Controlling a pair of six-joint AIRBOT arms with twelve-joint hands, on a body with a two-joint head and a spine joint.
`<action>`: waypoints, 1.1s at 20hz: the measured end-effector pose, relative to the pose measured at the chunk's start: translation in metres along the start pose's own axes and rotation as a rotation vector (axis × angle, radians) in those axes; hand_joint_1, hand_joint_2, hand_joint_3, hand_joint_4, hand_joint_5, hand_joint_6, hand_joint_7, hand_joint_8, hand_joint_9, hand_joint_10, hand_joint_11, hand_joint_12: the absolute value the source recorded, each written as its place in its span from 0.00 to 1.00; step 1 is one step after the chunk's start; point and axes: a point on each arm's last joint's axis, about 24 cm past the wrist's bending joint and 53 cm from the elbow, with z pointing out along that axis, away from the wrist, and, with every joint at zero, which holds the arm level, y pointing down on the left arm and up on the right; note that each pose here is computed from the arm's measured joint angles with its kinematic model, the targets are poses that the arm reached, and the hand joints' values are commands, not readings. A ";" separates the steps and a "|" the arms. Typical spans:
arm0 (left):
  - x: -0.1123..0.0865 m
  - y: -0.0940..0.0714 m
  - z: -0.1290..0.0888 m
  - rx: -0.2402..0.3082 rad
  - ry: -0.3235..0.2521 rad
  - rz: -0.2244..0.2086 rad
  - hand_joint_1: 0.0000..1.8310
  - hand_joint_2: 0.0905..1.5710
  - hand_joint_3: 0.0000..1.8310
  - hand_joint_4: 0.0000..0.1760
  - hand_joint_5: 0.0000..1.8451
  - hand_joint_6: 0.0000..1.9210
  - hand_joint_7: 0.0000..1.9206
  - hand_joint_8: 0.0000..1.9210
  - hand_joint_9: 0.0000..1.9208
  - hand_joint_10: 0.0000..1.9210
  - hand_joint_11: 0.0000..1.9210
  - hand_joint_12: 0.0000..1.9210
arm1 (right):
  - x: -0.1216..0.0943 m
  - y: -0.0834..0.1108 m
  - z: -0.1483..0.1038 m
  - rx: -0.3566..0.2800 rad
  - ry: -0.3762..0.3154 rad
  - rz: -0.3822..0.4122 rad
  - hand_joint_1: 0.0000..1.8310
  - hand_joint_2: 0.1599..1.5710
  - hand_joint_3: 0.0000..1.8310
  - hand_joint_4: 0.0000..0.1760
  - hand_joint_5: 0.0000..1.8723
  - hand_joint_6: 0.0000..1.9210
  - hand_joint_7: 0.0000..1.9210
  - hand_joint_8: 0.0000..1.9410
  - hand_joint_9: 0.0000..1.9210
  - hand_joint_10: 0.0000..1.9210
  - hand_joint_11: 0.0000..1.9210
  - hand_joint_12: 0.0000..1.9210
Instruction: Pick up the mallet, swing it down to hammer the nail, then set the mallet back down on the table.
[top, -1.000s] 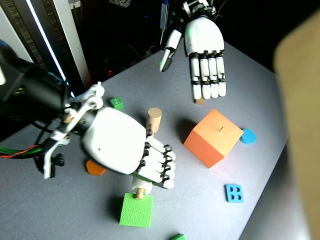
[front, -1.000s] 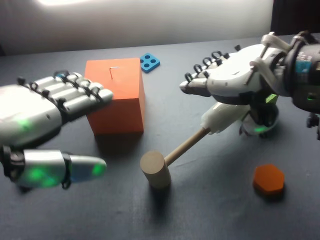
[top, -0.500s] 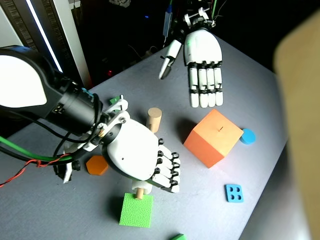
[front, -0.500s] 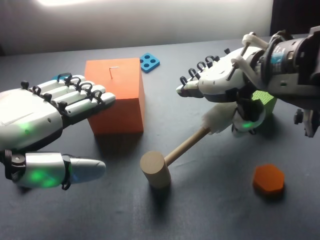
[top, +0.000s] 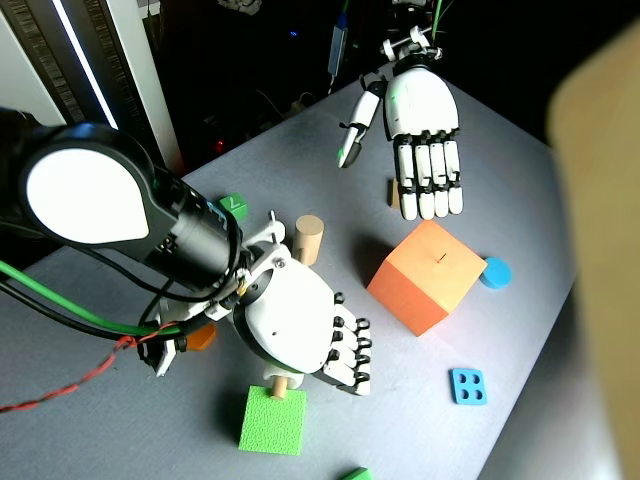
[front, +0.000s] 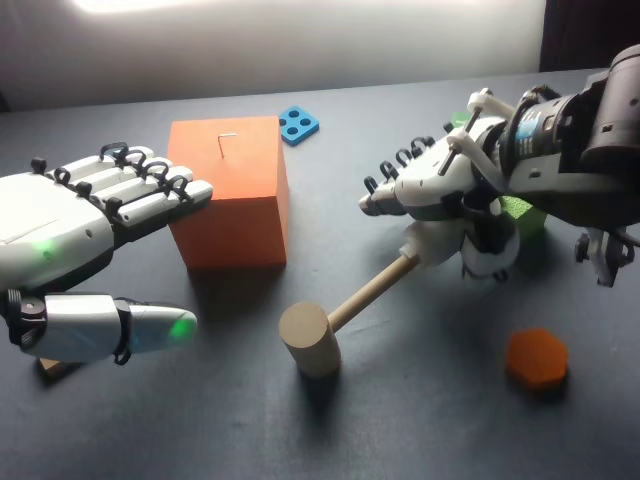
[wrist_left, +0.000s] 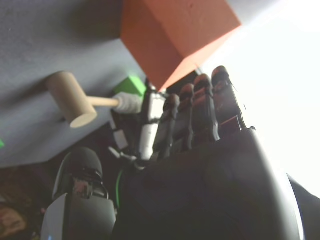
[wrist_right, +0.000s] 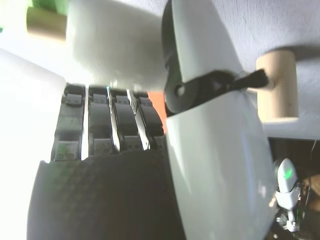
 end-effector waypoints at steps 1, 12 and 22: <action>0.000 0.000 0.000 0.001 -0.001 -0.001 0.00 0.75 0.00 0.00 0.00 0.00 0.00 0.00 0.00 0.00 0.00 0.00 | 0.000 -0.002 0.001 0.002 -0.002 -0.002 0.72 0.56 0.00 0.00 0.00 0.00 0.00 0.00 0.00 0.00 0.01 0.00; 0.007 0.003 0.007 -0.013 -0.004 -0.025 0.00 0.75 0.00 0.00 0.00 0.00 0.00 0.00 0.00 0.00 0.00 0.00 | 0.007 -0.007 0.013 -0.002 0.003 -0.039 0.69 0.56 0.00 0.00 0.00 0.00 0.00 0.00 0.00 0.00 0.00 0.01; 0.009 0.004 0.012 -0.013 -0.010 -0.037 0.00 0.75 0.00 0.00 0.00 0.00 0.00 0.00 0.00 0.00 0.00 0.00 | 0.011 -0.003 0.015 -0.009 0.012 -0.039 0.68 0.57 0.00 0.00 0.00 0.00 0.00 0.00 0.00 0.00 0.00 0.05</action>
